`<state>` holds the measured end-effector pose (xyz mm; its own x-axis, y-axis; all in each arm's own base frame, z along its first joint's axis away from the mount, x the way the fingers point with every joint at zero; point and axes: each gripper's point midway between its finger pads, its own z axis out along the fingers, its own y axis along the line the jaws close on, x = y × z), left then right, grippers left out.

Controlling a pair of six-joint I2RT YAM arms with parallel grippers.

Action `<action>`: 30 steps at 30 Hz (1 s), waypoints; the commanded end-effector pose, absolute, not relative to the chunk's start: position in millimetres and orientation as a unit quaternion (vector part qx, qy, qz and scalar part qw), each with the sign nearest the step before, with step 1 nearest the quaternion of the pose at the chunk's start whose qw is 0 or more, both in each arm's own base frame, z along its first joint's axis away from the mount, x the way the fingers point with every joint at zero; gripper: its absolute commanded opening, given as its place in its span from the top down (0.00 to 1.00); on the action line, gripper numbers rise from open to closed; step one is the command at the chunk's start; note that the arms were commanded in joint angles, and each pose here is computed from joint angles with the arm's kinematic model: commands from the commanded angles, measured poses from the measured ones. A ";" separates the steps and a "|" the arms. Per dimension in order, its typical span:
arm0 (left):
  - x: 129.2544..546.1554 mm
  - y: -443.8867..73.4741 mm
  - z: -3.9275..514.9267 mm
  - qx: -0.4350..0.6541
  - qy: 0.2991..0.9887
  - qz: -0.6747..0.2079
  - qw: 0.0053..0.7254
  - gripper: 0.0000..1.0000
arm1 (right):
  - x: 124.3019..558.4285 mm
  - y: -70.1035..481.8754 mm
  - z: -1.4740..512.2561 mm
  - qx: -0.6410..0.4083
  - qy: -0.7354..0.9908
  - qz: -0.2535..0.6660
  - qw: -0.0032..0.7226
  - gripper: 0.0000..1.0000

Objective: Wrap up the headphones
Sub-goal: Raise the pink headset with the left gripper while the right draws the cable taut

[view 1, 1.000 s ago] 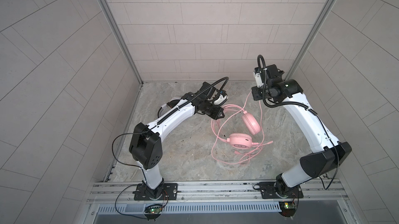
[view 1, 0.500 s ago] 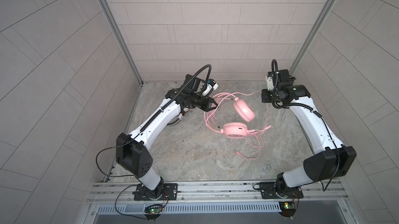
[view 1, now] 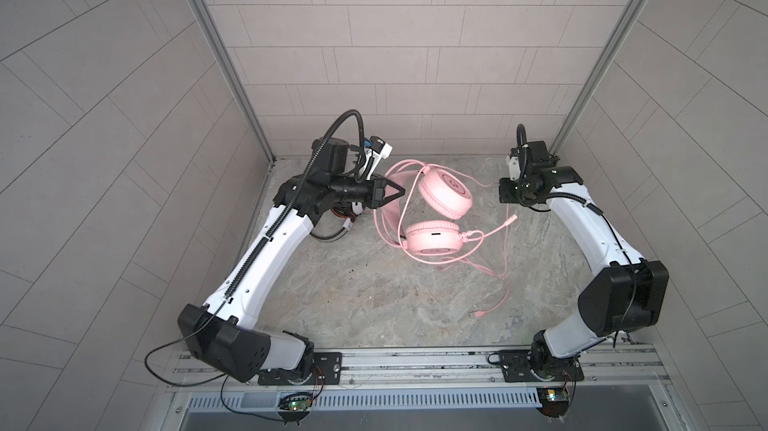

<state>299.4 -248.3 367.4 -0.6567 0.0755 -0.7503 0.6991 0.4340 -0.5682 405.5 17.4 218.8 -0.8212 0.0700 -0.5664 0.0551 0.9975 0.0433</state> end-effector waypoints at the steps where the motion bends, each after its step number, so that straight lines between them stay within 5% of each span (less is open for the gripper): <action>1: 291.2 -250.2 406.4 0.243 0.736 -0.526 0.350 1.00 | 408.4 15.7 205.4 0.039 0.958 0.017 0.284 1.00; 8: 292.4 -242.8 426.1 0.232 0.727 -0.530 0.370 1.00 | 410.7 27.6 194.7 0.039 0.961 0.053 0.268 1.00; 24: 373.4 -184.9 486.2 0.062 0.673 -0.571 0.466 1.00 | 388.5 120.6 147.3 -0.042 0.965 0.134 0.221 1.00; 30: 406.5 -152.9 481.2 -0.026 0.690 -0.520 0.503 1.00 | 368.8 157.0 132.6 -0.085 0.962 0.155 0.206 1.00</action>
<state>397.1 -177.6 429.8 -0.6369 -0.4448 -0.6297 0.4595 0.4370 -0.7733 382.4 151.0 149.6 -0.8774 -0.0801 -0.4730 -0.2314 0.9344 0.2708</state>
